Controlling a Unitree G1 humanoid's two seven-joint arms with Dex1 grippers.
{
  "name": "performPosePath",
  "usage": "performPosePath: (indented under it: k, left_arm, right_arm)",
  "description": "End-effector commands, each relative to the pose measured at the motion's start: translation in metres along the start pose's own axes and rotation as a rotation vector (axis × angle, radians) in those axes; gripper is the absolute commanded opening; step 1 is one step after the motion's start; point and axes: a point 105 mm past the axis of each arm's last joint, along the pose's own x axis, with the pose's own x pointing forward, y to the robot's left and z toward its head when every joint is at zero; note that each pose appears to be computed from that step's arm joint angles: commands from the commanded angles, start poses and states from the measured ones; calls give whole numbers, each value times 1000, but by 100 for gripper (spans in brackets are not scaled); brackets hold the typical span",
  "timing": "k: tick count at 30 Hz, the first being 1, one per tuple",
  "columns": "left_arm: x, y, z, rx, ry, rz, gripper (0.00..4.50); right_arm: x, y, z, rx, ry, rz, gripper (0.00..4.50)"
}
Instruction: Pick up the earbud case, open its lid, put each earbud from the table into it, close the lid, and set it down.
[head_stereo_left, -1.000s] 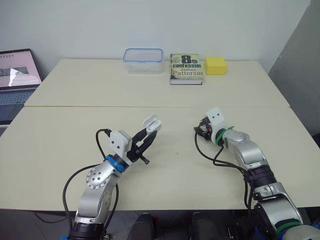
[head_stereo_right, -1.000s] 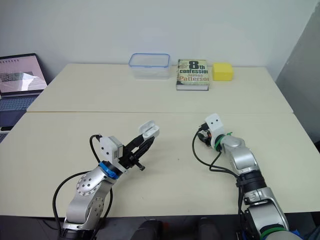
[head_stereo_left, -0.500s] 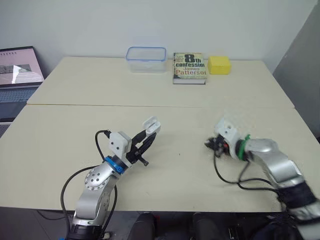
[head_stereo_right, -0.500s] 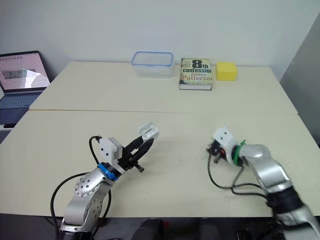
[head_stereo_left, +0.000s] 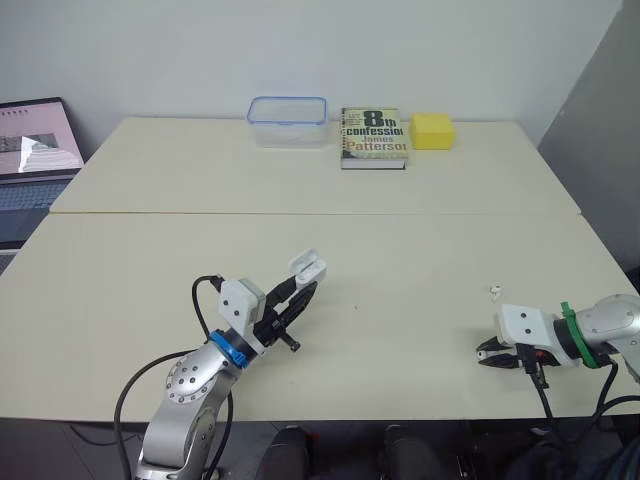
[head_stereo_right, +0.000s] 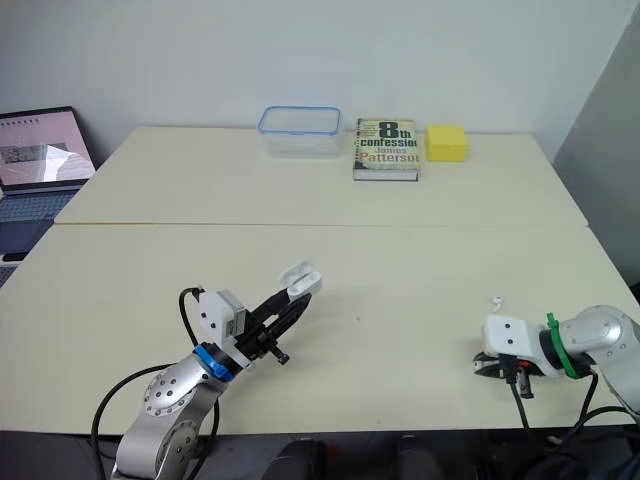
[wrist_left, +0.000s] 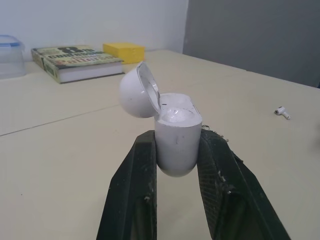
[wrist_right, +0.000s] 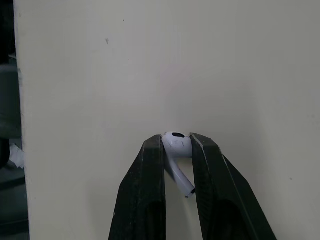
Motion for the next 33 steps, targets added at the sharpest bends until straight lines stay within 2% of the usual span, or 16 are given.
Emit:
performPosePath:
  k: [1,7,17,22,27,33]
  left_arm:
    - [1,-4,12,12,-44,-8,74]
    - [1,-5,11,9,-41,-5,74]
    - [1,-5,9,11,-33,-7,74]
    - [-1,-4,8,13,-29,-2,74]
    - [-2,-6,5,9,-20,2,74]
    - [1,-11,3,7,-17,-12,74]
  right_arm:
    - [-10,1,-16,-32,79,48,38]
    - [-7,-1,-26,-21,89,58,38]
    - [-9,-10,-11,-66,27,-10,387]
    - [-29,-8,16,-44,-11,-36,389]
    - [-39,-4,12,-39,233,-108,389]
    - [-27,-6,15,-74,305,-126,389]
